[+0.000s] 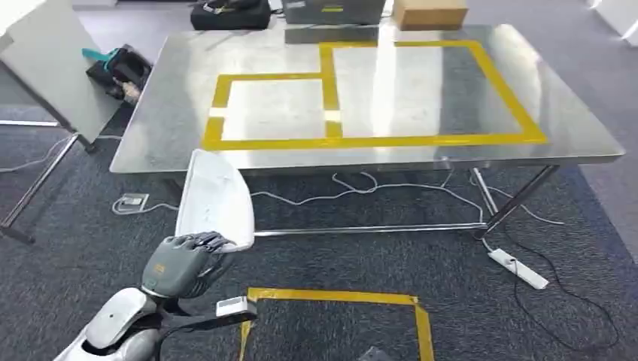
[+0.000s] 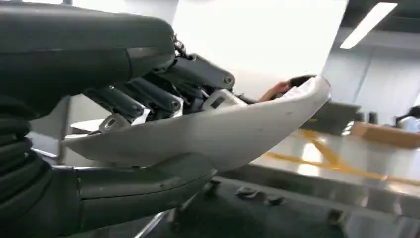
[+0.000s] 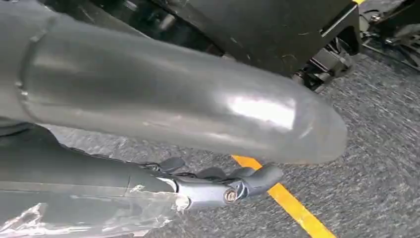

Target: Take the parts from the cabinet and place them on the table.

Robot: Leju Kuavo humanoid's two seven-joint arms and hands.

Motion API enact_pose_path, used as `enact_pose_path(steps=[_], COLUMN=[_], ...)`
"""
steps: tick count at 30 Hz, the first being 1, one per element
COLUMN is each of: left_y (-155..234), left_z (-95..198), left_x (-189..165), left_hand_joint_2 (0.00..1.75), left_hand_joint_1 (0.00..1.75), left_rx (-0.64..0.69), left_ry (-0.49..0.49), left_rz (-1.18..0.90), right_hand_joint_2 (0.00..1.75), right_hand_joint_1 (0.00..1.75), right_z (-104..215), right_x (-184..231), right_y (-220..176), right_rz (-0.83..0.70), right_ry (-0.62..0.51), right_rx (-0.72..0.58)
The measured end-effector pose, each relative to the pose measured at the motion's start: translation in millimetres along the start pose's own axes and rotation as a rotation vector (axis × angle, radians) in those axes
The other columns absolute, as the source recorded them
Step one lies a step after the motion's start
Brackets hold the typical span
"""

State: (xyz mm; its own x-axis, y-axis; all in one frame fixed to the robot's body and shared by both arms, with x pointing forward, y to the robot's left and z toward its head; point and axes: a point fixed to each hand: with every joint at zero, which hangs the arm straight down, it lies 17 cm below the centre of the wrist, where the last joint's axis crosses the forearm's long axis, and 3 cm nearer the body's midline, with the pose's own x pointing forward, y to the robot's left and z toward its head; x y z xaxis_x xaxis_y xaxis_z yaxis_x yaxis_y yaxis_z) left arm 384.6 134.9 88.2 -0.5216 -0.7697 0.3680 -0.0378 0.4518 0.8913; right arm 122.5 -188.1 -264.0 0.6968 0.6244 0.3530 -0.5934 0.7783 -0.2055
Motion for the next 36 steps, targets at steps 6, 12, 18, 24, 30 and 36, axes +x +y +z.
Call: enact_pose_path(steps=[6, 12, 18, 24, 30, 36], left_y=[3.2, 2.9, 5.6, 13.3, 9.3, 14.6], left_z=[10.1, 17.4, 21.1, 20.6, 24.3, 14.0], left_x=[-10.9, -16.4, -16.5, -18.5, -15.3, -11.5], left_hand_joint_2=[1.75, 1.75, 1.75, 1.75, 1.75, 1.75], left_hand_joint_1=[1.62, 1.62, 1.62, 1.62, 1.62, 1.62], left_rx=[0.021, 0.024, 0.033, 0.051, 0.04, 0.042], left_ry=[0.031, 0.045, 0.033, 0.025, 0.015, -0.017], left_rz=[0.002, 0.003, 0.006, 0.006, 0.012, 0.003], right_hand_joint_2=[0.0, 0.0, 0.0, 0.0, 0.0, 0.0], right_hand_joint_1=[0.0, 0.0, 0.0, 0.0, 0.0, 0.0], right_z=[-0.2, 0.9, 0.2, 0.4, 1.2, 0.8], right_x=[1.6, -1.4, 6.0, 10.9, 7.3, 16.4], right_y=[0.4, 4.0, 4.4, 7.8, 10.0, 13.0], right_rz=[0.008, 0.019, 0.028, 0.029, 0.031, 0.041], right_ry=[-0.001, 0.001, -0.013, -0.021, -0.013, -0.025], right_rx=[0.0, 0.006, 0.009, 0.015, 0.019, 0.027])
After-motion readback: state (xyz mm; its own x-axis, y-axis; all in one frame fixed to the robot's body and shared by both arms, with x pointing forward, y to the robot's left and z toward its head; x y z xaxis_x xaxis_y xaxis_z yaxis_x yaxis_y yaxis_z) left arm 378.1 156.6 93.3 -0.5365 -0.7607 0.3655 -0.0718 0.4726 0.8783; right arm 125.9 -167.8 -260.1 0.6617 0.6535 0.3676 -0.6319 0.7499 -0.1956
